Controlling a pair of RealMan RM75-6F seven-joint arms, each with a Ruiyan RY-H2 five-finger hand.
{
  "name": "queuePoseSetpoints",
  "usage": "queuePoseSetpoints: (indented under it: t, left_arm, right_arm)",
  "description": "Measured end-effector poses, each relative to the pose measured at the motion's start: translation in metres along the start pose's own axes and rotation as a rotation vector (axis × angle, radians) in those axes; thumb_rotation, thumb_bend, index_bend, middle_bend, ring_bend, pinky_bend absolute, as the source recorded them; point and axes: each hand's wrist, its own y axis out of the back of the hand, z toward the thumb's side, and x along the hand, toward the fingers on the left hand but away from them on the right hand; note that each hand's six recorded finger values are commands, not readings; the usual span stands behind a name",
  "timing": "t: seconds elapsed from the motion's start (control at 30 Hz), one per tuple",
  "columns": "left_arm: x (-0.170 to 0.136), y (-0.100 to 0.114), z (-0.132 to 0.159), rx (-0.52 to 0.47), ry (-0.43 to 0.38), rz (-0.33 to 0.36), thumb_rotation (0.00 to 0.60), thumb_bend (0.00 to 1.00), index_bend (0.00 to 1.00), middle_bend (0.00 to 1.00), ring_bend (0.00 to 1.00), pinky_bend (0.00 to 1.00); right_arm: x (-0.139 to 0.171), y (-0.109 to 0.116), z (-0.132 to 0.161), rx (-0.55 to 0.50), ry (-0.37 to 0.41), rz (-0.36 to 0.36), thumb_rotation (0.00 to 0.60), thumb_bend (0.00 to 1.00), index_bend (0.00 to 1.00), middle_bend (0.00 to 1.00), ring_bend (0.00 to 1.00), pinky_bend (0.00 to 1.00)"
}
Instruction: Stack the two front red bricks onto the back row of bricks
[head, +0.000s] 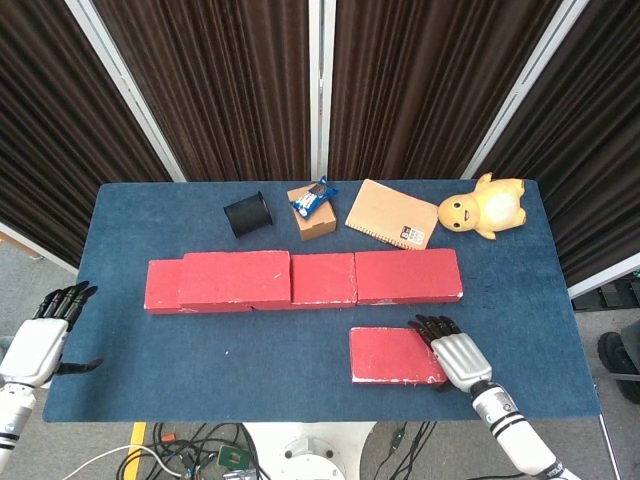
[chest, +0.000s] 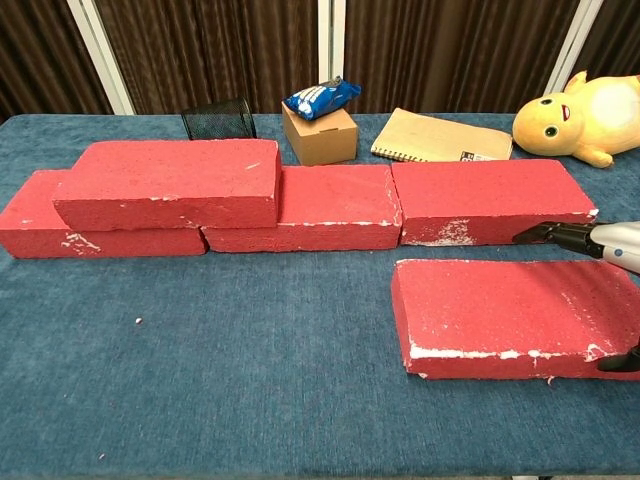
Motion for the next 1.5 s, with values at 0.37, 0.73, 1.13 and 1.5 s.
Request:
queuePoseSetpoints:
  t: [0.37, 0.73, 1.13, 1.5]
  left_arm:
    - [0.001, 0.000, -0.006, 0.009, 0.012, -0.002, 0.600, 0.00, 0.01, 0.00, 0.00, 0.00]
    - [0.001, -0.001, -0.012, -0.002, 0.021, -0.005, 0.600, 0.00, 0.01, 0.00, 0.00, 0.00]
    - [0.000, -0.001, -0.011, -0.009, 0.021, -0.005, 0.600, 0.00, 0.01, 0.00, 0.00, 0.00]
    - [-0.001, 0.002, -0.010, -0.034, 0.021, -0.013, 0.600, 0.00, 0.01, 0.00, 0.00, 0.00]
  right_arm:
    - [-0.026, -0.007, 0.005, -0.035, 0.025, 0.062, 0.600, 0.00, 0.00, 0.00, 0.00, 0.00]
    - [-0.032, -0.007, 0.011, -0.048, 0.068, 0.040, 0.600, 0.00, 0.00, 0.25, 0.11, 0.00]
    - [-0.029, 0.007, 0.011, -0.054, 0.085, -0.023, 0.600, 0.00, 0.00, 0.33, 0.19, 0.00]
    - [-0.038, 0.101, 0.013, 0.034, 0.146, -0.190, 0.600, 0.00, 0.00, 0.30, 0.19, 0.00]
